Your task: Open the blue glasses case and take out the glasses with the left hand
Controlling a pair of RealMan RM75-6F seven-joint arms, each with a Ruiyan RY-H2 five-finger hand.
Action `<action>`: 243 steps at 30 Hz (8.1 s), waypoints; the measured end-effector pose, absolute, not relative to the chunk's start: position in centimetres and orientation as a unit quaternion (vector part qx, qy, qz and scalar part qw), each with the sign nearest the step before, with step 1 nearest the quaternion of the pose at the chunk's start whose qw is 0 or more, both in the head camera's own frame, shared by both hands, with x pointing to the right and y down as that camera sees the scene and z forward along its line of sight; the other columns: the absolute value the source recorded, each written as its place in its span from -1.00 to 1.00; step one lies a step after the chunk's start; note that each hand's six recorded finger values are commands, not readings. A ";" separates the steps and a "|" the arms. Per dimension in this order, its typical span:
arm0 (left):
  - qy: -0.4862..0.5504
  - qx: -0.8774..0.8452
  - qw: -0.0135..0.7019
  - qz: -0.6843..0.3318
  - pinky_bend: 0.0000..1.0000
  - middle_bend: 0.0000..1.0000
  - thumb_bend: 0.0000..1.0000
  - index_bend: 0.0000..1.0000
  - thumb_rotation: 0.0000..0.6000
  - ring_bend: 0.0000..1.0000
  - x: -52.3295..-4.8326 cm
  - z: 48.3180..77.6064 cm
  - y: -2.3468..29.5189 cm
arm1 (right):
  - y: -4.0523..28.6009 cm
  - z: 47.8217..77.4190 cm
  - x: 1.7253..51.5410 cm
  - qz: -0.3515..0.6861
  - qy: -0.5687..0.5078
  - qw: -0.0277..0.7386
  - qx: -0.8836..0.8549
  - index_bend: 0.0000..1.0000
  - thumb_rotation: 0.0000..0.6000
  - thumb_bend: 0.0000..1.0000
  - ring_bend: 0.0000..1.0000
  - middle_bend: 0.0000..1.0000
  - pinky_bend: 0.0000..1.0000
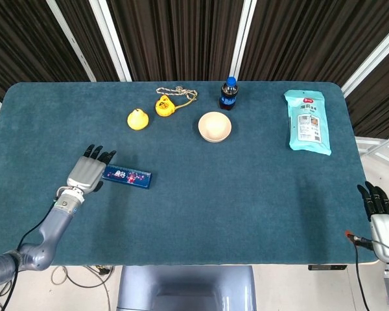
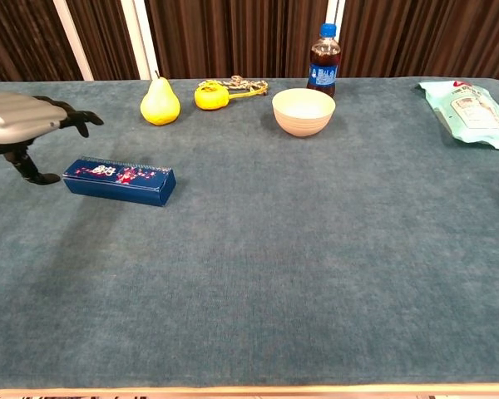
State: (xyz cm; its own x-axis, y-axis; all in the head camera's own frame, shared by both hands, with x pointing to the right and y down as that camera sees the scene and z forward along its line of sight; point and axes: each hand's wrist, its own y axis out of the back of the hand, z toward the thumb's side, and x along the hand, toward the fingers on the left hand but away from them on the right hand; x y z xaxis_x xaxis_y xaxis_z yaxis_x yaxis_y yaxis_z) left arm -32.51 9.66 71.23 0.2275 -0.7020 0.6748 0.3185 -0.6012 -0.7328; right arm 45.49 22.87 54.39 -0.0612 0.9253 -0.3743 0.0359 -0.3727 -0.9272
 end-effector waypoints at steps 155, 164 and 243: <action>0.113 -0.786 0.344 -0.501 0.93 0.97 -0.11 -0.71 1.00 0.76 -21.9 67.0 14.9 | 22.9 54.1 45.5 0.599 -0.434 0.356 -0.571 -1.00 1.00 -0.69 -1.00 -1.00 -0.58; 0.052 -0.739 0.356 -0.569 0.93 0.98 -0.15 -0.71 1.00 0.77 -22.3 69.6 12.8 | 23.0 54.1 45.5 0.601 -0.434 0.355 -0.570 -1.00 1.00 -0.69 -1.00 -1.00 -0.58; 0.147 -0.686 0.321 -0.636 0.99 1.00 -0.35 -0.05 1.00 0.85 -31.2 69.8 16.0 | 23.1 54.0 45.3 0.599 -0.436 0.349 -0.573 -1.00 1.00 -0.68 -1.00 -1.00 -0.58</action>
